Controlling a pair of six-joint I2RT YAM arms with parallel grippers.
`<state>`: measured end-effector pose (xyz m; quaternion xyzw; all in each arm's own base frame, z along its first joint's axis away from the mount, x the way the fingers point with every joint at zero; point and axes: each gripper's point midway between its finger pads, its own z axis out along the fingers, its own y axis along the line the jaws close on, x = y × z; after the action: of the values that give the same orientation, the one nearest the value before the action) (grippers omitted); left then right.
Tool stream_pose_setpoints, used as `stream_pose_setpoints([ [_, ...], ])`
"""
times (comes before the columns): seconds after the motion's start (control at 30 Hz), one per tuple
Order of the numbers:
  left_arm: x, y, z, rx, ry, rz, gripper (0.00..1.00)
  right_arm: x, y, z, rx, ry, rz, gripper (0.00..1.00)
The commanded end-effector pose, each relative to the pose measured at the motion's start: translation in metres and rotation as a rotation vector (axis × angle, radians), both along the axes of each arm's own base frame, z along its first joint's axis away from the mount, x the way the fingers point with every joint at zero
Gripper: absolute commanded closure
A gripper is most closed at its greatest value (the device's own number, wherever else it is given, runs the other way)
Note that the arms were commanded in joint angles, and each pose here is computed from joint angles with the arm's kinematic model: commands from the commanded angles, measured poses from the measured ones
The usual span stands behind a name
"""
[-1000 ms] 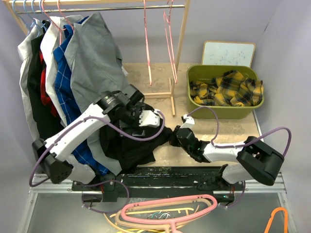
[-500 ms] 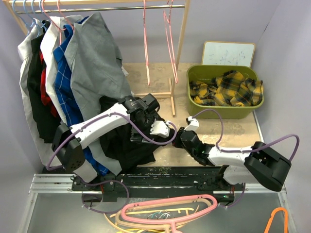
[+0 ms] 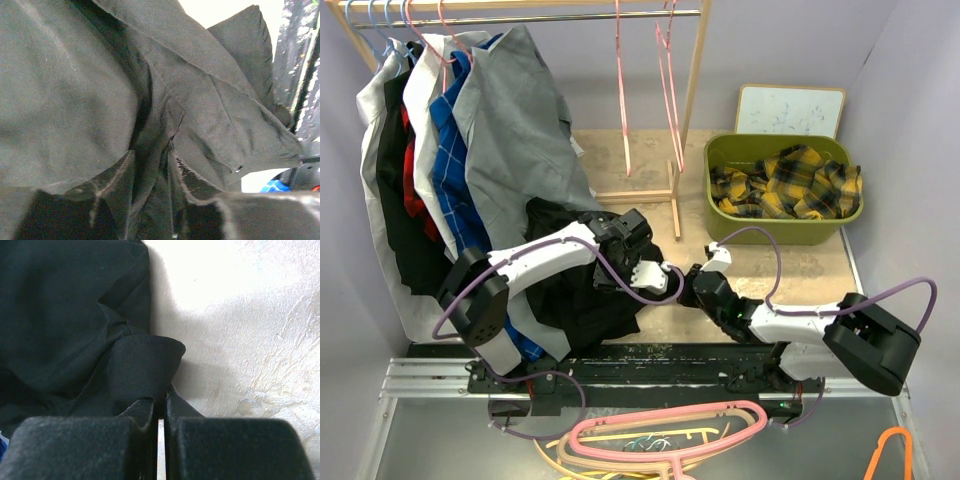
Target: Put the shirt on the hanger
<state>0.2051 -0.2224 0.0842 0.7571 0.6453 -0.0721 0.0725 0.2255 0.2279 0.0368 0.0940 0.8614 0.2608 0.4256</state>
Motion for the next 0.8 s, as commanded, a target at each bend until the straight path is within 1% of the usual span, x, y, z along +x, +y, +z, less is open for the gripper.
stream_pose_setpoints([
  [0.0, 0.006, -0.006, -0.002, -0.020, -0.033, -0.010, 0.80, 0.008, 0.002, 0.014, 0.047, -0.042, -0.037, 1.00],
  [0.03, 0.006, -0.005, 0.001, -0.020, -0.036, -0.007, 0.98, 0.008, 0.001, 0.014, 0.047, -0.042, -0.038, 1.00],
  [0.07, 0.005, -0.005, 0.006, -0.023, -0.041, -0.004, 1.00, 0.009, 0.001, 0.014, 0.046, -0.043, -0.039, 1.00],
  [0.13, 0.003, -0.008, 0.028, -0.055, -0.058, -0.001, 1.00, 0.009, 0.001, 0.016, 0.043, -0.047, -0.041, 1.00],
  [0.17, 0.004, -0.012, 0.044, -0.092, -0.075, 0.007, 1.00, 0.010, 0.001, 0.018, 0.042, -0.054, -0.037, 1.00],
  [0.27, 0.004, -0.022, 0.112, -0.251, -0.156, 0.033, 1.00, 0.011, 0.004, 0.033, 0.038, -0.093, -0.008, 1.00],
  [0.37, 0.001, -0.023, 0.178, -0.413, -0.259, 0.058, 1.00, 0.013, 0.008, 0.059, 0.043, -0.168, 0.042, 1.00],
  [0.43, 0.000, -0.018, 0.215, -0.495, -0.283, 0.091, 1.00, 0.012, 0.013, 0.084, 0.073, -0.234, 0.086, 1.00],
  [0.57, 0.008, -0.004, 0.265, -0.646, -0.333, 0.172, 1.00, 0.006, 0.026, 0.135, 0.110, -0.358, 0.200, 1.00],
  [0.7, 0.016, 0.015, 0.319, -0.784, -0.424, 0.269, 1.00, 0.000, 0.032, 0.189, 0.096, -0.483, 0.300, 1.00],
  [0.77, 0.018, 0.024, 0.348, -0.854, -0.468, 0.308, 1.00, -0.004, 0.033, 0.225, 0.111, -0.546, 0.329, 1.00],
])
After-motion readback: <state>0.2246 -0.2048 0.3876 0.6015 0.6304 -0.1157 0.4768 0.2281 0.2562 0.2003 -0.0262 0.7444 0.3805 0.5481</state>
